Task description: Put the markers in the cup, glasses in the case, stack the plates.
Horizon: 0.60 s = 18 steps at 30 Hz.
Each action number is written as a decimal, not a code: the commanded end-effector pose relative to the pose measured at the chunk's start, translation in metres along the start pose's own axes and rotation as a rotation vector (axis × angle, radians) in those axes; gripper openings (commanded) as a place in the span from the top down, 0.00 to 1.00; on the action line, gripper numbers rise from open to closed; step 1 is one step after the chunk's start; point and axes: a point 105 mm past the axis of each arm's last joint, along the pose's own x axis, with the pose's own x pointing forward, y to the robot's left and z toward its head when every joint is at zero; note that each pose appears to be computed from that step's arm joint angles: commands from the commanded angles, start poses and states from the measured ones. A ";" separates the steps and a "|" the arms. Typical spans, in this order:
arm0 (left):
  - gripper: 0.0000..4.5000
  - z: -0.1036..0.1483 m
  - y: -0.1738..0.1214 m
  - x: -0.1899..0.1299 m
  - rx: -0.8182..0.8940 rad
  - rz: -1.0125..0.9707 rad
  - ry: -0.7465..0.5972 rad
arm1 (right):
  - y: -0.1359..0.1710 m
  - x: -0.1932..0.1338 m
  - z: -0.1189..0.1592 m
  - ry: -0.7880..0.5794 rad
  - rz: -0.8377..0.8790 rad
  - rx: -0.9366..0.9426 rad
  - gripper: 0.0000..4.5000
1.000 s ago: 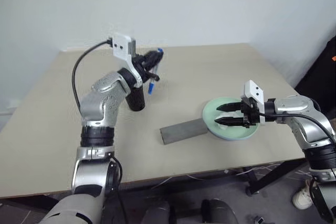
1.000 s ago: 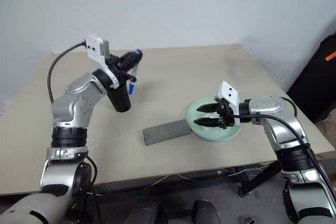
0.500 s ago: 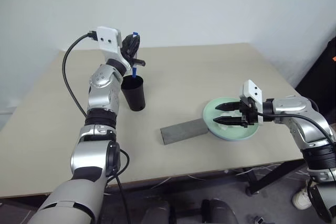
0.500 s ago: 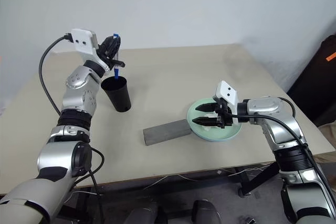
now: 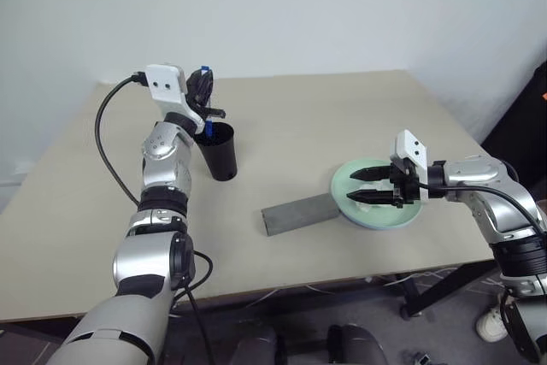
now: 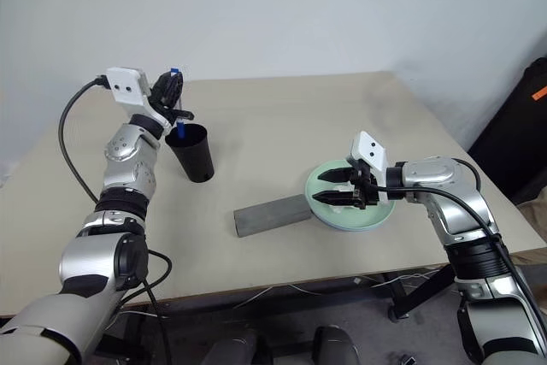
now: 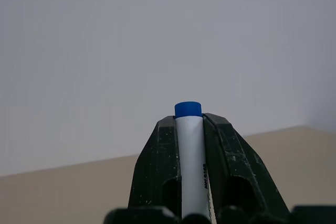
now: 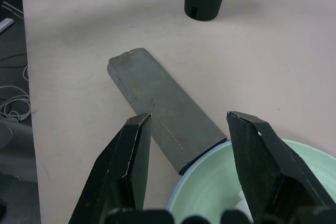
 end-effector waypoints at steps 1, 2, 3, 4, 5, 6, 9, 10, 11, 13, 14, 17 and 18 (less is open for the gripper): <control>0.89 0.011 0.001 0.001 -0.001 -0.002 -0.054 | -0.002 -0.007 0.014 -0.027 -0.023 -0.046 0.45; 0.89 0.009 0.000 0.000 -0.004 -0.002 -0.053 | -0.002 -0.007 0.015 -0.028 -0.023 -0.047 0.45; 0.89 0.008 0.000 -0.001 -0.010 -0.003 -0.054 | -0.002 -0.007 0.015 -0.028 -0.024 -0.047 0.45; 0.89 0.007 -0.001 -0.001 -0.016 -0.004 -0.055 | -0.002 -0.007 0.015 -0.028 -0.024 -0.047 0.45; 0.89 0.007 -0.001 -0.001 -0.020 -0.006 -0.057 | -0.002 -0.007 0.015 -0.028 -0.024 -0.047 0.45; 0.89 0.007 -0.002 -0.001 -0.024 -0.008 -0.059 | -0.002 -0.007 0.015 -0.028 -0.024 -0.047 0.45; 0.89 0.006 -0.002 -0.001 -0.034 -0.008 -0.063 | -0.002 -0.007 0.015 -0.026 -0.023 -0.047 0.45; 0.89 0.006 -0.002 -0.002 -0.036 -0.008 -0.063 | -0.002 -0.007 0.015 -0.026 -0.022 -0.048 0.45; 0.89 0.006 -0.002 -0.002 -0.040 -0.009 -0.064 | -0.002 -0.008 0.015 -0.026 -0.022 -0.048 0.45; 0.89 0.006 -0.002 -0.002 -0.054 -0.012 -0.064 | -0.002 -0.008 0.016 -0.026 -0.022 -0.049 0.45; 0.89 0.006 -0.002 -0.002 -0.061 -0.014 -0.063 | -0.002 -0.008 0.016 -0.026 -0.021 -0.050 0.45; 0.75 0.005 -0.002 -0.003 -0.061 -0.013 -0.062 | -0.002 -0.008 0.016 -0.027 -0.020 -0.051 0.45; 0.68 0.005 -0.002 -0.003 -0.060 -0.013 -0.060 | -0.002 -0.008 0.016 -0.027 -0.019 -0.051 0.45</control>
